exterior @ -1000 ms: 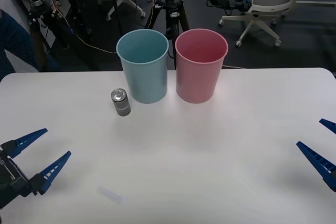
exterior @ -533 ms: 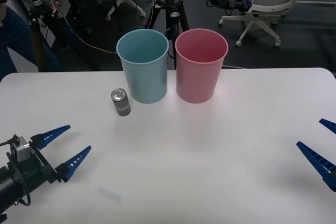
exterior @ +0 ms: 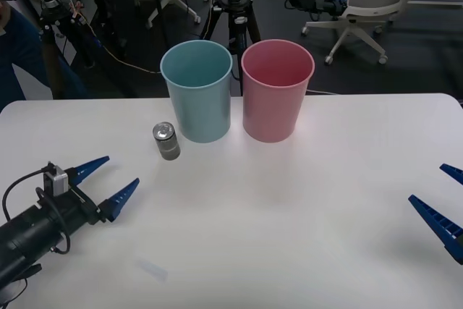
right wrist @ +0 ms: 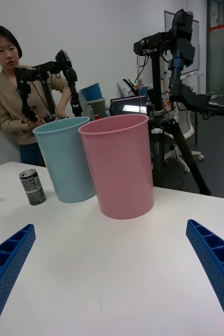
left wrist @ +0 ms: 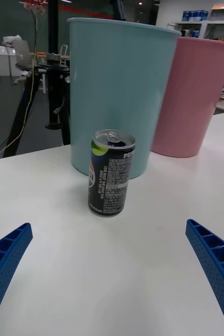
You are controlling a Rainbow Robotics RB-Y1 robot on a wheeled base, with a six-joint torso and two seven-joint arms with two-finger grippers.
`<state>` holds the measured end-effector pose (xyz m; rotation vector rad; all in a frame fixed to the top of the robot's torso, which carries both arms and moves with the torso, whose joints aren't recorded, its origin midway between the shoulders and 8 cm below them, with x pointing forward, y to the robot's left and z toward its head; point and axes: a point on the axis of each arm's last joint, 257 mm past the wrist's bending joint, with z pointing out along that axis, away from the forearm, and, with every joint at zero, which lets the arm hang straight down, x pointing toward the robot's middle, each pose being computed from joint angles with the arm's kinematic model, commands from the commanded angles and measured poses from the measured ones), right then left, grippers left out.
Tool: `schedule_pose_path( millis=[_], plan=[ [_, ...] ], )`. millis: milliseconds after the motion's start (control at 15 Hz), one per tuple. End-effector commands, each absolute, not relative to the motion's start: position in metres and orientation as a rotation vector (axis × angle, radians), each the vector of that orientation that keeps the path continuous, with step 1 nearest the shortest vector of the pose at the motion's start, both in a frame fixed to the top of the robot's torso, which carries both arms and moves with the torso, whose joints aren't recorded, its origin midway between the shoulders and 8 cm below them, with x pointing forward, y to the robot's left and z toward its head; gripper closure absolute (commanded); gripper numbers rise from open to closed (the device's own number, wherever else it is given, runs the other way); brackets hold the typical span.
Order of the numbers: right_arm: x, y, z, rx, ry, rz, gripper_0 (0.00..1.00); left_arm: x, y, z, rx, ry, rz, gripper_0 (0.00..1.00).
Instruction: Grasp the object on the table and drop it into the matching bin: aluminum can to the light blue bin, PET bottle to the pink bin.
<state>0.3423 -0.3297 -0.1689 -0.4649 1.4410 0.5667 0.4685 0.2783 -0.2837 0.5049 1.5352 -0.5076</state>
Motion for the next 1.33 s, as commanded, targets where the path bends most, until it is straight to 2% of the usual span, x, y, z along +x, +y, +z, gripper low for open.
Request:
schedule_pose_path(
  millis=[67, 200, 667, 1000, 1333],
  plan=[
    [0.342, -0.33, -0.169, -0.465, 1.441, 0.567, 0.0, 0.491, 0.268, -0.289, 0.473, 1.558, -0.457, 0.0],
    [0.342, -0.33, -0.169, -0.465, 1.441, 0.567, 0.0, 0.503, 0.259, -0.294, 0.467, 1.578, -0.431, 0.0],
    [0.342, -0.33, -0.169, -0.465, 1.441, 0.567, 0.0, 0.516, 0.22, -0.294, 0.518, 1.584, -0.464, 0.0],
    [0.342, -0.33, -0.169, -0.465, 1.441, 0.567, 0.0, 0.535, 0.209, -0.292, 0.493, 1.606, -0.443, 0.0],
    [0.342, -0.33, -0.169, -0.465, 1.441, 0.567, 0.0, 0.545, 0.187, -0.288, 0.473, 1.606, -0.47, 0.0]
  ],
)
